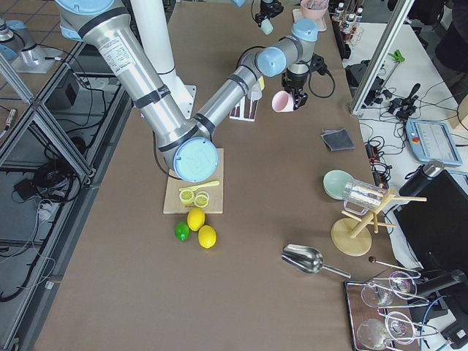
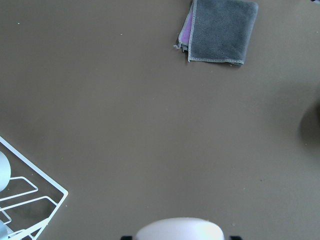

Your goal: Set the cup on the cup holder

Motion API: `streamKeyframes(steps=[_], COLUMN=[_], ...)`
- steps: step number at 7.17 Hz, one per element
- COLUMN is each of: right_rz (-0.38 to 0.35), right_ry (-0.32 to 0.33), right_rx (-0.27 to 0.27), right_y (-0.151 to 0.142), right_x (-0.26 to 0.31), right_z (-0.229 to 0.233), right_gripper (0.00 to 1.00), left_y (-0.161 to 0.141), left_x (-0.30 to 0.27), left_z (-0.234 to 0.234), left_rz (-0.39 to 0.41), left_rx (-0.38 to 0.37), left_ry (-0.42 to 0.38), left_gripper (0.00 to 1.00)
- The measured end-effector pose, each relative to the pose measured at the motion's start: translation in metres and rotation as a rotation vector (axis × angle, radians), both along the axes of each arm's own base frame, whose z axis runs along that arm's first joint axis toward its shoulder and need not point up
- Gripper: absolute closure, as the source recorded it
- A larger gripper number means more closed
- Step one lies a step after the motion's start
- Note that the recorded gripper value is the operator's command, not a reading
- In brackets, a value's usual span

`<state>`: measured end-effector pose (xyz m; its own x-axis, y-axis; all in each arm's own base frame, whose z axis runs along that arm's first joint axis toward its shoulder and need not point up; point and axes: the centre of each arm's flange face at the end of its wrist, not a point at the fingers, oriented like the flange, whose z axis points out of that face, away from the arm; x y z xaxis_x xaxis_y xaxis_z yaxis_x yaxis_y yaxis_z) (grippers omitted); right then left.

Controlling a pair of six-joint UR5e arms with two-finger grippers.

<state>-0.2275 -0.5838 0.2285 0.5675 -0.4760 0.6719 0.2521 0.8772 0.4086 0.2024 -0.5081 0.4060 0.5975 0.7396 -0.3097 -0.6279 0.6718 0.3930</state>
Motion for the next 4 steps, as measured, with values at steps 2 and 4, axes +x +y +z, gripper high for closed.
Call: streamKeyframes(steps=[2, 4], right_rz=[0.005, 0.026], right_ry=[-0.002, -0.018], right_rx=[-0.002, 0.002], right_y=[0.001, 0.001], right_x=[0.0, 0.0], right_z=[-0.001, -0.004], right_gripper=[1.0, 1.0], left_y=[-0.002, 0.006], left_x=[-0.02, -0.032], left_z=[-0.036, -0.067], left_rz=[-0.065, -0.122], left_rx=[0.161, 0.292], left_ry=[0.115, 0.229], left_gripper=[0.34, 0.34])
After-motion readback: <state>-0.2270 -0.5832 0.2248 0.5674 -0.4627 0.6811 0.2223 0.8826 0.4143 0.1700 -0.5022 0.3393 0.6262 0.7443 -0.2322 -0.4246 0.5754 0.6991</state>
